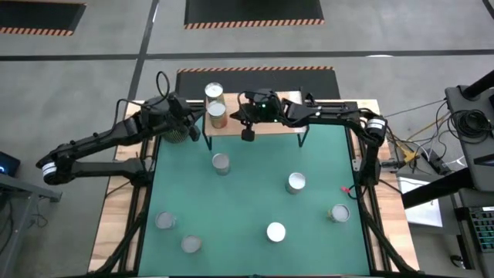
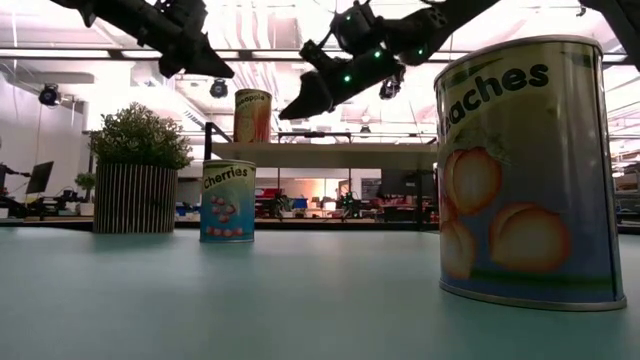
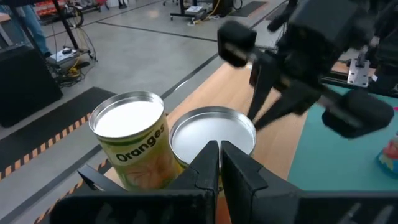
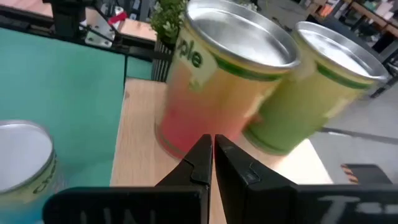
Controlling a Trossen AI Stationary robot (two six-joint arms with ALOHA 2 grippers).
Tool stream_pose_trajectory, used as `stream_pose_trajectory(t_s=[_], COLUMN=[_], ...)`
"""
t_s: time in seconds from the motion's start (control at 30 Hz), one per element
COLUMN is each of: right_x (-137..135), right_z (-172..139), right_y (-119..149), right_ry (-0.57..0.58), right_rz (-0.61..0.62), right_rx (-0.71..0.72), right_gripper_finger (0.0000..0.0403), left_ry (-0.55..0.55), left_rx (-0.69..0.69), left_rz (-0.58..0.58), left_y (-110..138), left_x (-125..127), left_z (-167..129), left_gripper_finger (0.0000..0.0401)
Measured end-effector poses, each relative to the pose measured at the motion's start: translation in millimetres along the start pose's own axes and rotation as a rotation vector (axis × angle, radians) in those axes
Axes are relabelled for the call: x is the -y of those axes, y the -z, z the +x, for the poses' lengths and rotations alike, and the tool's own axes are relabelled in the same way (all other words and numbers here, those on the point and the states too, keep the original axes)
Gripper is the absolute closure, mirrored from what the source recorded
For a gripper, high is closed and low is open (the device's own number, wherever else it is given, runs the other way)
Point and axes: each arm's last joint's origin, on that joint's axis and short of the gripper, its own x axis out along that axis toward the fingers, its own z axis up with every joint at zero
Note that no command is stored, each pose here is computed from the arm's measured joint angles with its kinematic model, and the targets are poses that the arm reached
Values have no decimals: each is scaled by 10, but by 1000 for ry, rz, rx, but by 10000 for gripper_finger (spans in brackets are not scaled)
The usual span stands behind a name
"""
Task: Pick and place cans onto a shelf
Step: Put the big canned pineapple on the shelf aligned with the other big canned oranges
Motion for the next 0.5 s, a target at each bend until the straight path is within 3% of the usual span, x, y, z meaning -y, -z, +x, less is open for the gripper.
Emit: stream_pose_trajectory(t_s=[0.5], right_x=[-15], right_z=[63], right_y=[-10], right_ry=[12], right_rz=[-8], right_rx=[36], right_gripper_finger=[394], left_ry=[79], left_rx=[12], left_rz=[-53], left_y=[-13], left_x=[158], left_z=[-25], left_gripper_finger=[401])
